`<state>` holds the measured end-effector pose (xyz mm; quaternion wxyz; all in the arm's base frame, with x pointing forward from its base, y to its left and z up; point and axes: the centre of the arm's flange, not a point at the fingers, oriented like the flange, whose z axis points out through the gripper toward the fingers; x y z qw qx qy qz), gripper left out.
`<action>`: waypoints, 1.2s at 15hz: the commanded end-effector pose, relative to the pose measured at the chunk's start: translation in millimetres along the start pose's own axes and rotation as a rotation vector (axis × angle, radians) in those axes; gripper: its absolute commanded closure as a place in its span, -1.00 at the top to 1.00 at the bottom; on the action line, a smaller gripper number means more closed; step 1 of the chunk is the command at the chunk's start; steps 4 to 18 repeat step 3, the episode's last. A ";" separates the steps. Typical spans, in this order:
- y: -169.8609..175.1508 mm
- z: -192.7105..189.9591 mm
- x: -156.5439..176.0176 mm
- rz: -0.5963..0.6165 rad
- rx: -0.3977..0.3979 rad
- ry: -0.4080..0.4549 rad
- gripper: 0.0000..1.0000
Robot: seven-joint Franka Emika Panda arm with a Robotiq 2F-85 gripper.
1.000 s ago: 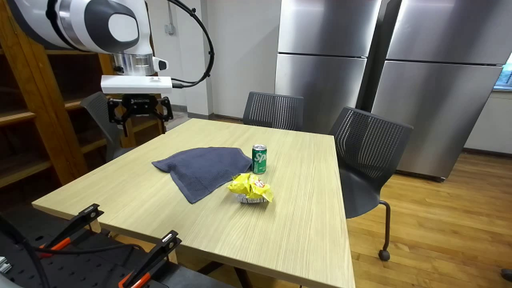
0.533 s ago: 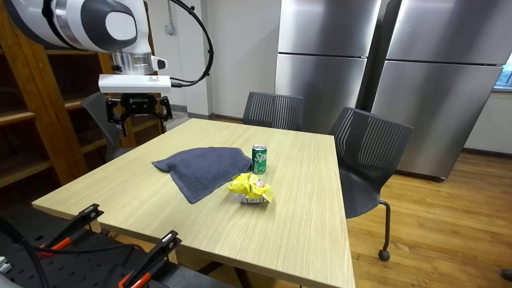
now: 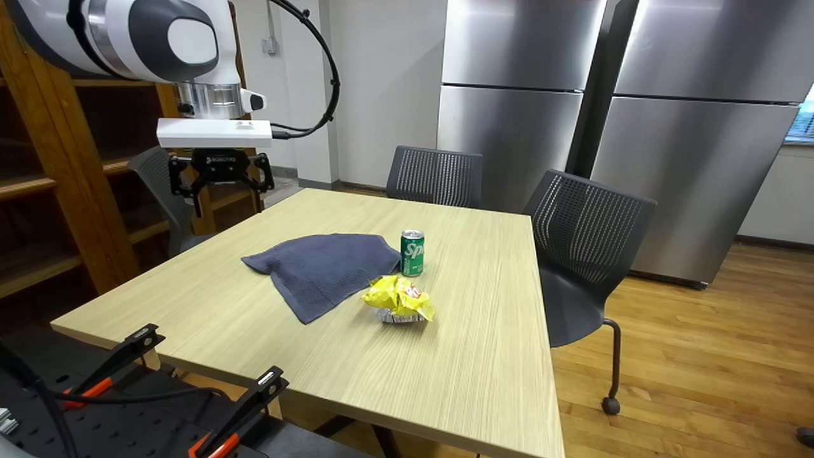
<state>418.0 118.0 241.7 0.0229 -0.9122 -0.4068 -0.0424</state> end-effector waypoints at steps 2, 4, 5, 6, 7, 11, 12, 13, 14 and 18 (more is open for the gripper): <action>0.0 0.0 0.0 0.000 0.000 0.000 1.00; 0.0 0.0 0.0 0.000 0.000 0.000 1.00; 0.0 0.0 0.0 0.000 0.000 0.000 1.00; 0.0 0.0 0.0 0.000 0.000 0.000 1.00; 0.0 0.0 0.0 0.000 0.000 0.000 1.00; 0.0 0.0 0.0 0.000 0.000 0.000 1.00; 0.0 0.0 0.0 0.000 0.000 0.000 1.00; 0.0 0.0 0.0 0.000 0.000 0.000 1.00; 0.0 0.0 0.0 0.000 0.000 0.000 1.00; 0.0 0.0 0.0 0.000 0.000 0.000 1.00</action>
